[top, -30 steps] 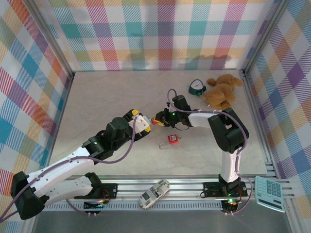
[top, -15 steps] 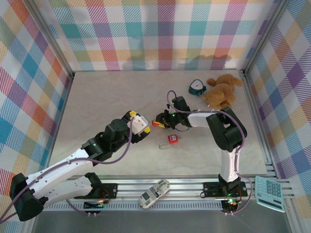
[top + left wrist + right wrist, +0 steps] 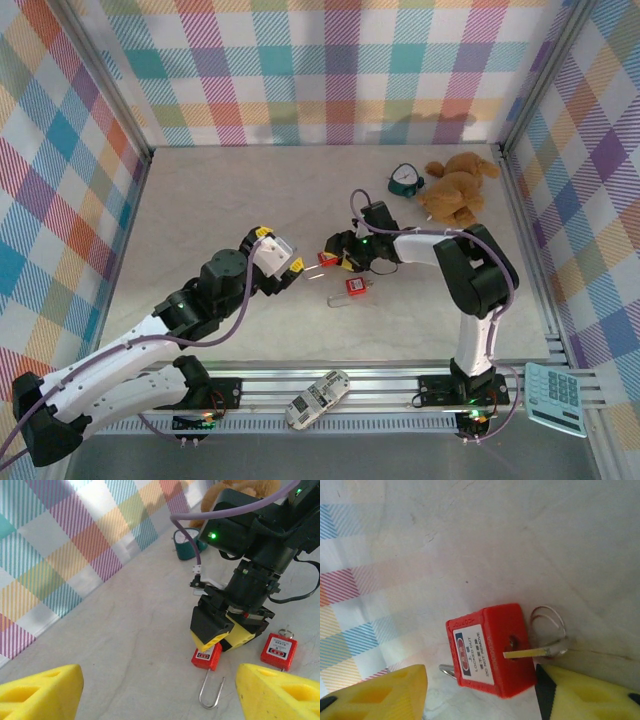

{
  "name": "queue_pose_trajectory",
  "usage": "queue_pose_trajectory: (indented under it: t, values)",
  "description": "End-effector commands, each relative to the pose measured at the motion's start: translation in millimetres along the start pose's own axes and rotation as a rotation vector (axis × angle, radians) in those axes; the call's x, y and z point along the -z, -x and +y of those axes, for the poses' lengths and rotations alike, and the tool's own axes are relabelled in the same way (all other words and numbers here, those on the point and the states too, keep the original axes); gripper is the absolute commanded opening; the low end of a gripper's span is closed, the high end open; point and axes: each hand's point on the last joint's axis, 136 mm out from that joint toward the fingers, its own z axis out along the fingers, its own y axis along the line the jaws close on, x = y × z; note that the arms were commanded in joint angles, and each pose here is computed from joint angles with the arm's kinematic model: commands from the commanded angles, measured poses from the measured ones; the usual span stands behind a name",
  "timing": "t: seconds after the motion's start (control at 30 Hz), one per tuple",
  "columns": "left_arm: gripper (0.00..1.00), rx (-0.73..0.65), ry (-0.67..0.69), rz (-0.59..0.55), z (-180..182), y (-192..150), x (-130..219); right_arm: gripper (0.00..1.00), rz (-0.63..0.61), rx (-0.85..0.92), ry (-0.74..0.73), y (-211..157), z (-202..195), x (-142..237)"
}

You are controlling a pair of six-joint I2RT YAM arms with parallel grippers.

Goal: Unlock with the key

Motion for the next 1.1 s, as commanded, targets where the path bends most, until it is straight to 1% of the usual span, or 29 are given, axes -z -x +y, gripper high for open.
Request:
queue_pose_trajectory:
  t: [0.0, 0.07, 0.13, 0.2, 0.3, 0.33, 0.4, 0.47, 0.53, 0.63, 0.7, 0.73, 0.77, 0.87, 0.93, 1.03, 1.07]
  values:
    - [0.81, 0.043, 0.038, -0.026, 9, 3, 4, 0.63, -0.015, 0.021, -0.077, -3, -10, 21]
    - [0.88, 0.047, 0.045, -0.019, 10, 2, 5, 0.65, -0.019, 0.039, -0.114, -4, -13, 31]
    - [0.99, 0.058, 0.062, -0.017, 13, 2, 6, 0.67, -0.031, 0.066, -0.147, -6, -13, 43]
    - [1.00, 0.066, 0.069, -0.003, 15, 2, 7, 0.72, -0.048, 0.092, -0.168, -7, -12, 57]
    - [1.00, 0.080, 0.068, 0.008, 17, 4, 9, 0.98, -0.060, 0.152, -0.173, -10, 4, 79]
    - [1.00, 0.085, 0.069, 0.013, 18, 5, 10, 0.99, -0.066, 0.178, -0.171, -11, 10, 87]
    - [1.00, 0.091, 0.056, 0.025, 18, 7, 14, 0.99, -0.098, 0.256, -0.149, -12, 34, 110]
    - [1.00, 0.099, 0.025, 0.025, 16, 12, 19, 0.99, -0.143, 0.356, -0.094, -15, 65, 136]
    - [1.00, 0.149, 0.001, 0.008, 15, 19, 25, 0.99, -0.209, 0.466, -0.033, -21, 99, 166]
    - [1.00, 0.195, -0.008, -0.042, 11, 17, 28, 0.99, -0.362, 0.617, 0.019, -33, 137, 206]
    - [1.00, 0.235, 0.046, -0.093, 18, 11, 30, 0.99, -0.469, 0.767, 0.063, -45, 154, 221]
    - [1.00, 0.244, 0.075, -0.106, 21, 6, 31, 0.99, -0.507, 0.824, 0.075, -48, 157, 226]
    - [1.00, 0.249, 0.102, -0.116, 24, 0, 32, 0.99, -0.533, 0.867, 0.054, -49, 154, 232]
    - [1.00, 0.250, 0.148, -0.101, 26, -21, 32, 0.99, -0.713, 0.808, -0.111, -29, 134, 262]
    - [1.00, 0.272, 0.197, -0.070, 31, -35, 32, 0.99, -0.775, 0.862, -0.124, -29, 133, 272]
    - [1.00, 0.300, 0.306, -0.038, 42, -56, 30, 0.99, -0.851, 0.841, -0.153, -20, 126, 278]
    - [1.00, 0.304, 0.356, -0.040, 47, -63, 30, 0.99, -0.864, 0.800, -0.182, -14, 117, 274]
